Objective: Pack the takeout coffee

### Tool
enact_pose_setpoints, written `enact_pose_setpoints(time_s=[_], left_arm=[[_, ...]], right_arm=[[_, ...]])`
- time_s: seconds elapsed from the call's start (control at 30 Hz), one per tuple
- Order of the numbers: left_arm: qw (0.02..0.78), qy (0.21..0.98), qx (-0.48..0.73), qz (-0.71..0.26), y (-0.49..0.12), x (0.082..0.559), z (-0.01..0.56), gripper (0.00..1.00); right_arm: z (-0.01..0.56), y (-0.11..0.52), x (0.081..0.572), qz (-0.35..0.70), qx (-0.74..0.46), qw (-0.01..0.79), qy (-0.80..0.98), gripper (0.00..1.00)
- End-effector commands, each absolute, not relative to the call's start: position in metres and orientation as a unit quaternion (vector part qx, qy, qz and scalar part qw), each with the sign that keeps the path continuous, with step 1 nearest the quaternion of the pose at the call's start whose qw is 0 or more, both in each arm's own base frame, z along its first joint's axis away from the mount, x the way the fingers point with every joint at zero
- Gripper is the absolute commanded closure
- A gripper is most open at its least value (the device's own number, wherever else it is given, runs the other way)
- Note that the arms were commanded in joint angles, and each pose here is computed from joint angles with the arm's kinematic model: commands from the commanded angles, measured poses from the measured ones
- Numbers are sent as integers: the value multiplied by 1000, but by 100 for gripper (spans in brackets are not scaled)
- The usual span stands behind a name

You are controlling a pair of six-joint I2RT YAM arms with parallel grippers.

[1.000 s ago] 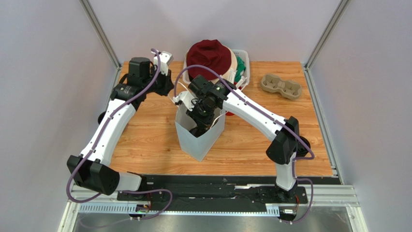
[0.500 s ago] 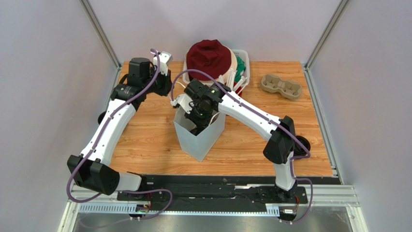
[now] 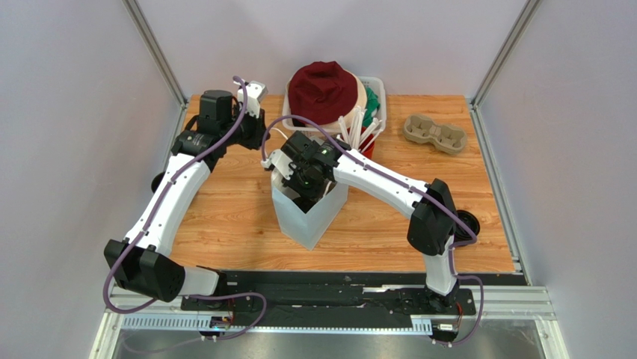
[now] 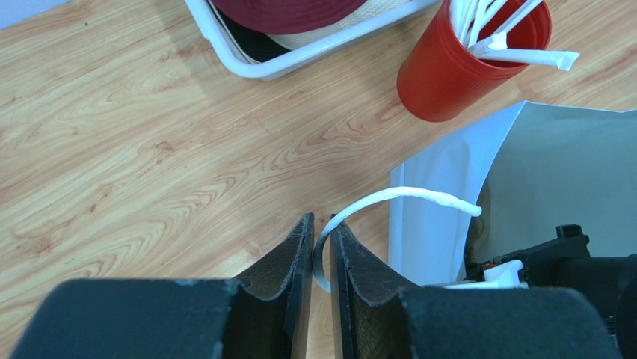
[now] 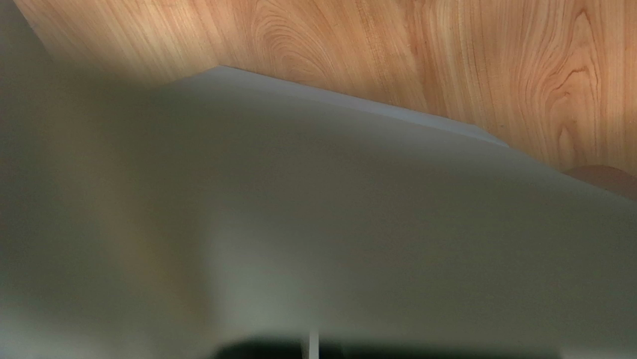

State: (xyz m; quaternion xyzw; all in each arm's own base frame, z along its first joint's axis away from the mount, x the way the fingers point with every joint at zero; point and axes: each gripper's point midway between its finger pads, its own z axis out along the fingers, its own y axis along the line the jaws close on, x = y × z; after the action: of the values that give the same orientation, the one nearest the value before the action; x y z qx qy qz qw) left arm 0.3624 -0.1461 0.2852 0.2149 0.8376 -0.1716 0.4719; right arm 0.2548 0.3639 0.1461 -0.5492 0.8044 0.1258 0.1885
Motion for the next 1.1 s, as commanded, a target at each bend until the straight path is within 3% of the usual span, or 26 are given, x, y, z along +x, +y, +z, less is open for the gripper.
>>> enact_pose_setpoints(time_s=[0.0, 1.07], left_arm=[[497, 823, 211, -179, -146, 361, 303, 78], [492, 816, 228, -199, -152, 352, 305, 77]], right_arm=[[139, 351, 245, 100, -548, 176, 812, 100], [88, 340, 237, 36, -563, 153, 811, 100]])
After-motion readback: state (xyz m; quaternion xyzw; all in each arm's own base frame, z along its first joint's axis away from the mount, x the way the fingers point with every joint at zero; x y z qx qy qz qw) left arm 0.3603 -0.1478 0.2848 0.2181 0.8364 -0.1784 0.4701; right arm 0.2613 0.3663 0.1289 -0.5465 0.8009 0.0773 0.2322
